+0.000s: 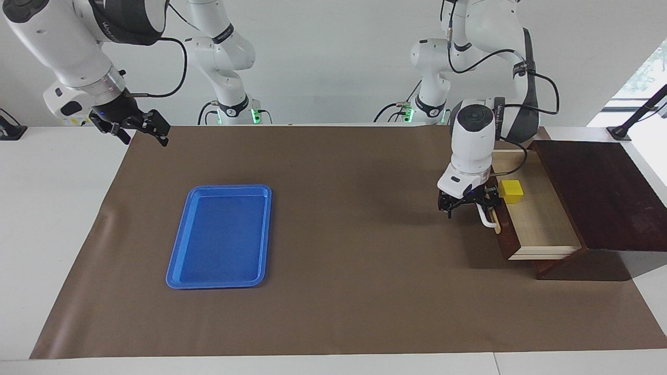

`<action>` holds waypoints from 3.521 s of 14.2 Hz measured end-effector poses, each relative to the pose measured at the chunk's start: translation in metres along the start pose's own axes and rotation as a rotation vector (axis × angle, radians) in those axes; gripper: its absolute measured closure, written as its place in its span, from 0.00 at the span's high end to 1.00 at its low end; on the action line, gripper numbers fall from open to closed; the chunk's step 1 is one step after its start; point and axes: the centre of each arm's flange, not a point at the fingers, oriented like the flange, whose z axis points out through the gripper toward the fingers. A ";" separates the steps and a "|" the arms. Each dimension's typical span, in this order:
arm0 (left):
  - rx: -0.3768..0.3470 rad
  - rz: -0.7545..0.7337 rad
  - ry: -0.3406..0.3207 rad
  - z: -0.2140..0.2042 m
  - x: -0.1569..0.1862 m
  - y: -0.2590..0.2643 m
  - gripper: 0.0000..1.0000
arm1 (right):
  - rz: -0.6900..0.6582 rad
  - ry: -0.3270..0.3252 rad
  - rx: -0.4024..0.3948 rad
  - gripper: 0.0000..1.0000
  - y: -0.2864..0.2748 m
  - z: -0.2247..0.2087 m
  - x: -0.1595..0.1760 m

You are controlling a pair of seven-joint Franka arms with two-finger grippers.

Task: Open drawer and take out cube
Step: 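Pull the drawer open toward the robot with the left gripper, then grasp the yellow cube with the left gripper while the right gripper advances, then lift the yellow cube out of the drawer with the left gripper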

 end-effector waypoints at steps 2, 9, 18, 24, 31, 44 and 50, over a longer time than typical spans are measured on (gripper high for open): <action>-0.009 -0.036 -0.033 -0.024 0.011 -0.005 1.00 | 0.000 0.001 0.000 1.00 0.000 -0.001 0.000; -0.096 -0.436 -0.121 -0.094 0.033 -0.101 1.00 | 0.000 0.001 0.000 1.00 0.000 0.000 -0.001; -0.069 -1.279 -0.198 -0.065 0.022 -0.171 1.00 | 0.002 0.004 0.000 1.00 0.001 -0.002 -0.001; -0.039 -1.487 -0.227 -0.025 -0.015 -0.182 1.00 | 0.144 0.035 0.002 1.00 0.000 -0.005 0.002; -0.051 -1.626 -0.203 -0.009 -0.029 -0.176 1.00 | 0.597 0.028 0.064 0.99 -0.087 0.019 0.033; -0.060 -1.701 -0.193 -0.009 -0.029 -0.179 0.01 | 1.087 -0.120 0.182 0.97 -0.214 0.057 0.066; -0.077 -1.658 -0.176 -0.012 -0.026 -0.173 0.64 | 1.198 -0.226 0.223 0.97 -0.238 0.065 0.060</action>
